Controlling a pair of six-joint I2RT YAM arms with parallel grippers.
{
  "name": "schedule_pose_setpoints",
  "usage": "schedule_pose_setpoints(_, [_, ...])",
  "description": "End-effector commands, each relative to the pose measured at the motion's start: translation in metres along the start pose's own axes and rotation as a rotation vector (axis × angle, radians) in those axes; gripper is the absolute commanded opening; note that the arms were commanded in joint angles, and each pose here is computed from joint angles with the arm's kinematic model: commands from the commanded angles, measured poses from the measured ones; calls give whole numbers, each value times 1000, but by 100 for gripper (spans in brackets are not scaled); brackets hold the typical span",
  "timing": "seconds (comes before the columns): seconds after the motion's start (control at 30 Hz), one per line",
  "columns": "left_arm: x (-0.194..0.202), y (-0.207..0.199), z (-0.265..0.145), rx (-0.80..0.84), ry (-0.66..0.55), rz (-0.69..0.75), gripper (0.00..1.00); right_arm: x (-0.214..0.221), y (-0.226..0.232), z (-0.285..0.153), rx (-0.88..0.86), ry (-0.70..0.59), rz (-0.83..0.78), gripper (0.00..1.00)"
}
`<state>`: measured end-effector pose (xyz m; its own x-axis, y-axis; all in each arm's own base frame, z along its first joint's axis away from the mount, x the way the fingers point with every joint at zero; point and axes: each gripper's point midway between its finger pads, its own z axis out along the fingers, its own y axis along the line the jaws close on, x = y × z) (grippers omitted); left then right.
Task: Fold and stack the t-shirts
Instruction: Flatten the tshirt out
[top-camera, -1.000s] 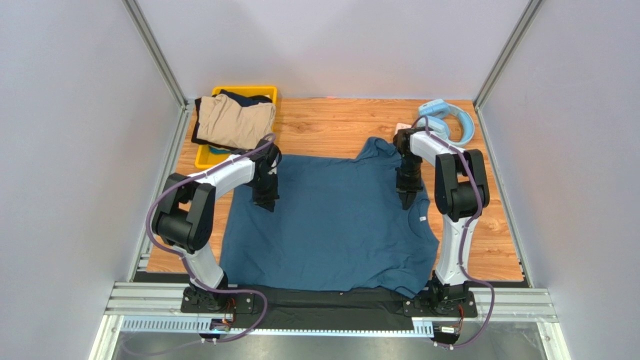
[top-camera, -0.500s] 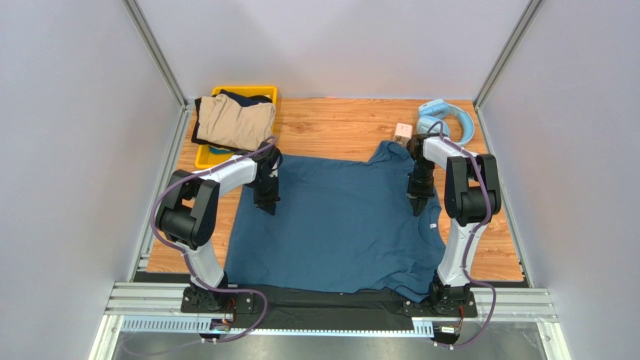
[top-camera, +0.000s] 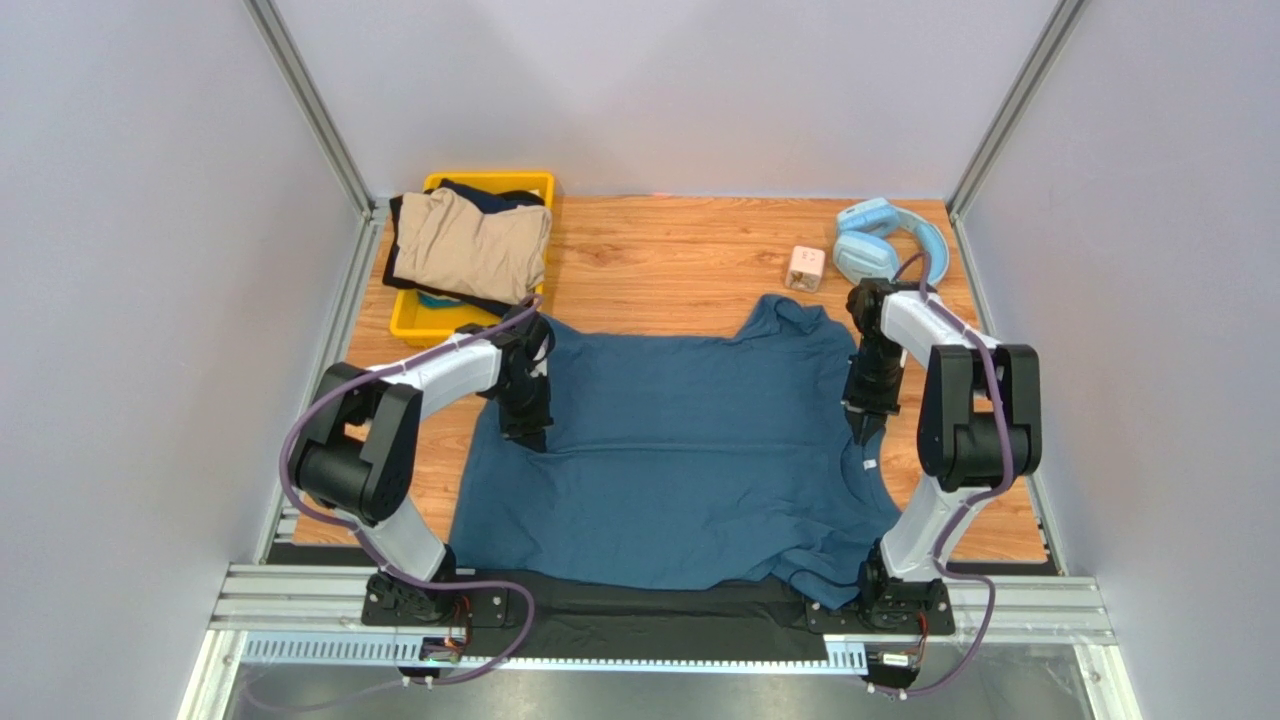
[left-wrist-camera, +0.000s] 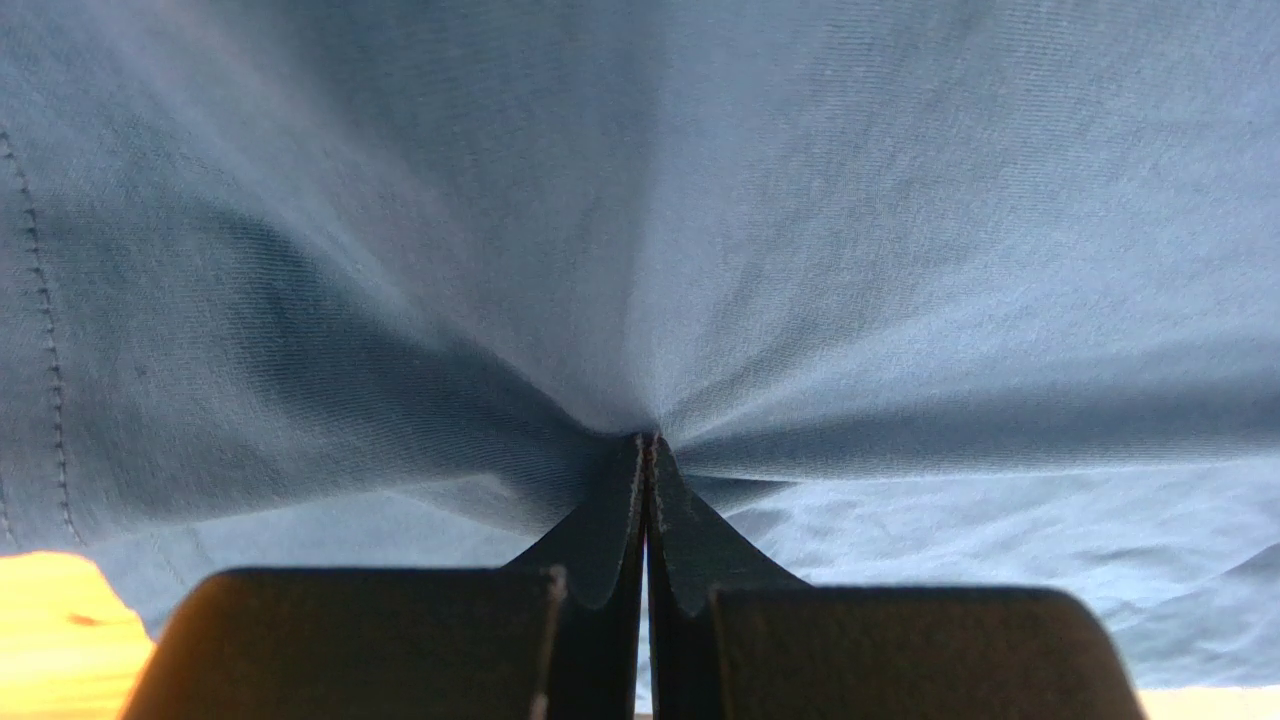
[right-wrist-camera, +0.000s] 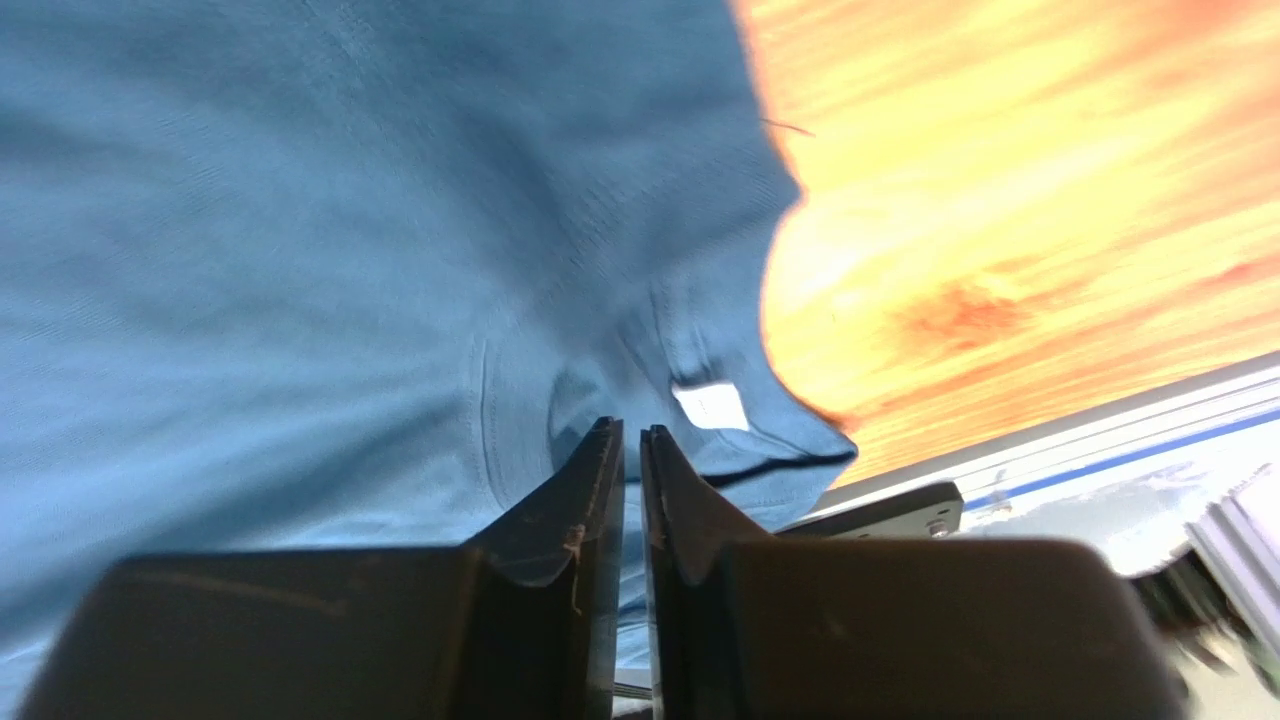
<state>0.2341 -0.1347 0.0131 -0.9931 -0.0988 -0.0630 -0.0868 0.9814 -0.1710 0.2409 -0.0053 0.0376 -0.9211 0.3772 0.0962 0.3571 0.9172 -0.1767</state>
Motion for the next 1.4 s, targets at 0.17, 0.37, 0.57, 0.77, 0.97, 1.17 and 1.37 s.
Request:
schedule_pose_setpoints(0.17, [-32,-9,-46,-8,-124,48,16,-115,28,-119,-152,-439,53,35])
schedule_pose_setpoints(0.37, [-86,-26,-80,-16,-215,85,17,-180,61,-119,-171,-451,12,37])
schedule_pose_setpoints(0.57, [-109,-24,-102,-33,-248,83,17,-212,87,-113,-233,-471,-14,45])
schedule_pose_setpoints(0.77, [-93,-5,-102,-73,-233,60,17,-212,118,-107,-365,-420,-31,50])
schedule_pose_setpoints(0.97, [-74,7,-94,-95,-206,31,16,-209,134,-101,-438,-380,-5,51])
schedule_pose_setpoints(1.17, [-67,9,-89,-97,-195,9,15,-201,137,-82,-427,-313,7,51])
schedule_pose_setpoints(1.37, [-67,7,-85,-86,-190,-7,15,-197,139,-71,-423,-280,6,51])
